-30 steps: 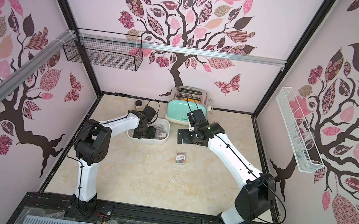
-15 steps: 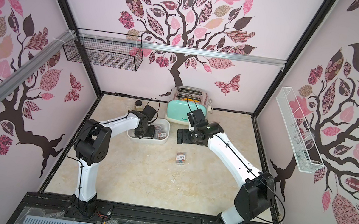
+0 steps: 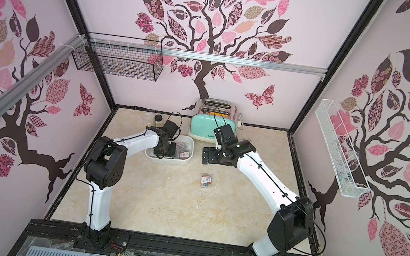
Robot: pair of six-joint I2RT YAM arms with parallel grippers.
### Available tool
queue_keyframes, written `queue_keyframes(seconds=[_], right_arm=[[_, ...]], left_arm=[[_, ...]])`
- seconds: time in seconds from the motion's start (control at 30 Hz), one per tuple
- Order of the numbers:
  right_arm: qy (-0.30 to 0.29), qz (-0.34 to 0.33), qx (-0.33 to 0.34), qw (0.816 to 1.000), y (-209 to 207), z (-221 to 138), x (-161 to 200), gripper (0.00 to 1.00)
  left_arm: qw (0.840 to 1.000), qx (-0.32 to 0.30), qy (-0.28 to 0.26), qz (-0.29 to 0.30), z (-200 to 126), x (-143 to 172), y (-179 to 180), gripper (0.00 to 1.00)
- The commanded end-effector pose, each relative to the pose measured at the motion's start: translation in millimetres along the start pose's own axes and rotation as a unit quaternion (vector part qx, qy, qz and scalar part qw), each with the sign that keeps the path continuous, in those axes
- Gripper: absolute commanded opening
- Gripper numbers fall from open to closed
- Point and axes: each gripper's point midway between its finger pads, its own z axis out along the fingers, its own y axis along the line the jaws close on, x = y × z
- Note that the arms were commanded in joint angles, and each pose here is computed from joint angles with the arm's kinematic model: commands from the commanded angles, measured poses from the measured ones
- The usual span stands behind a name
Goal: Take the paper clips out of the storage box
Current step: Pick up the boxed paper clips from the storage box.
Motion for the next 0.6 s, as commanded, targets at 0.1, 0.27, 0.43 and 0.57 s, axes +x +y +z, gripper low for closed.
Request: queue_keyframes(seconds=[0.1,0.27,0.43,0.57], right_arm=[[-0.009,-0.002,-0.009,1.000,3.9,-2.4,-8.6,0.99],[-0.008,-0.004,-0.013,1.000,5.5,-2.4,-8.3,0.99],[-0.010,-0.003,-0.011,1.000,5.1,-4.9,-9.6,0.99],[-0.015,-0.002,-0.008,1.000,3.4,-8.4,-9.9,0.99]], left_arm=[[0.999,0.006,-0.047,0.002,-33.5,-18.1,0.1,0.26],[0.997,0.018,-0.076,0.004,-54.7,-32.5,-3.2,0.24],[0.996,0.030,-0.079,0.004,-74.8,-36.5,-6.1,0.23],[0.995,0.043,-0.085,0.012,-97.6,-29.5,-13.4,0.23]])
